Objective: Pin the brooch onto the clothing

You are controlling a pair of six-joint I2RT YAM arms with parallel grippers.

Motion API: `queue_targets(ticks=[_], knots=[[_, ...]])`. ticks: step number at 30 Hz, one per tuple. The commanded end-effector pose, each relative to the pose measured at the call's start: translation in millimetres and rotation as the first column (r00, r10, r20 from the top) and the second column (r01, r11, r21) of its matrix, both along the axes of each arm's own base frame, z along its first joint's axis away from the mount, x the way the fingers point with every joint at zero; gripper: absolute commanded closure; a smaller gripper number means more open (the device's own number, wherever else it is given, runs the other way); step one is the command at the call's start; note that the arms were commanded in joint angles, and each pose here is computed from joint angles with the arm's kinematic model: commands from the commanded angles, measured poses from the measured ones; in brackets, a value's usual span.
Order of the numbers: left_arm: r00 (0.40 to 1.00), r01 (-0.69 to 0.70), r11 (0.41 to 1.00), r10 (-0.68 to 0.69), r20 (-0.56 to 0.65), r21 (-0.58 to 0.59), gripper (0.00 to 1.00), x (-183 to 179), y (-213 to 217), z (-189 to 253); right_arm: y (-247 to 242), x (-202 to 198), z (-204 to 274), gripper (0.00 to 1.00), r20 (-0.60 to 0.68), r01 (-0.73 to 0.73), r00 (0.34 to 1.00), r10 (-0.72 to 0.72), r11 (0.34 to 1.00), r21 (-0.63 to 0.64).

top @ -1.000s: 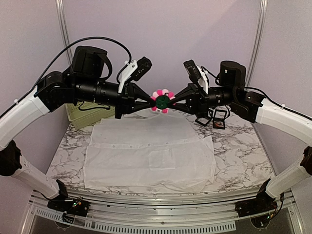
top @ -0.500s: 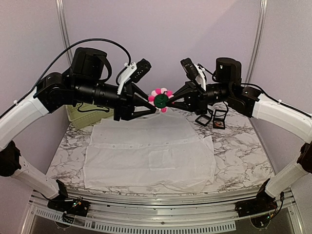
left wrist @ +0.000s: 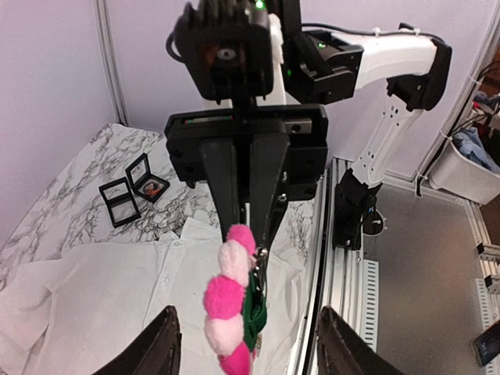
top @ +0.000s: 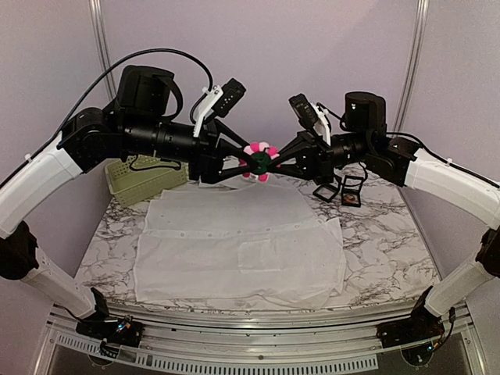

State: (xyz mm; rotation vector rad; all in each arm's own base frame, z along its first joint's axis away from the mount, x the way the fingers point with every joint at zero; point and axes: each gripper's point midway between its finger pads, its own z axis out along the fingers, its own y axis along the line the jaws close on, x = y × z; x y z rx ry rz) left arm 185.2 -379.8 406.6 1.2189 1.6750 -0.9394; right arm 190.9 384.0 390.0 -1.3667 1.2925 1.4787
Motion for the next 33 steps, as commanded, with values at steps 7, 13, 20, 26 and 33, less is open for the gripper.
queue_targets(ticks=[7,13,20,26,33], knots=[[0.999,0.0,1.0,0.0,0.049,0.002,0.42,12.6,7.5,-0.6,-0.8,-6.7,0.7,1.0,-0.003,-0.011,1.0,0.011,1.0,-0.009],[1.0,0.014,1.0,-0.014,0.004,-0.014,0.49,7.5,1.6,-4.9,-0.1,-5.6,1.0,1.0,-0.004,-0.007,1.0,0.007,1.0,-0.01],[1.0,0.026,1.0,-0.027,-0.014,-0.017,0.72,3.0,-4.0,-8.9,0.4,-6.6,1.0,1.0,-0.004,-0.012,1.0,0.012,1.0,-0.009],[0.998,0.048,0.999,-0.049,-0.041,-0.014,0.84,-3.2,-8.6,-14.1,0.6,-6.0,1.4,1.0,0.0,-0.009,1.0,0.009,1.0,-0.007],[0.998,0.051,0.999,-0.052,-0.042,-0.015,1.0,-4.4,-9.5,-13.3,-0.1,-5.8,1.8,1.0,-0.002,-0.002,1.0,0.002,1.0,-0.009]])
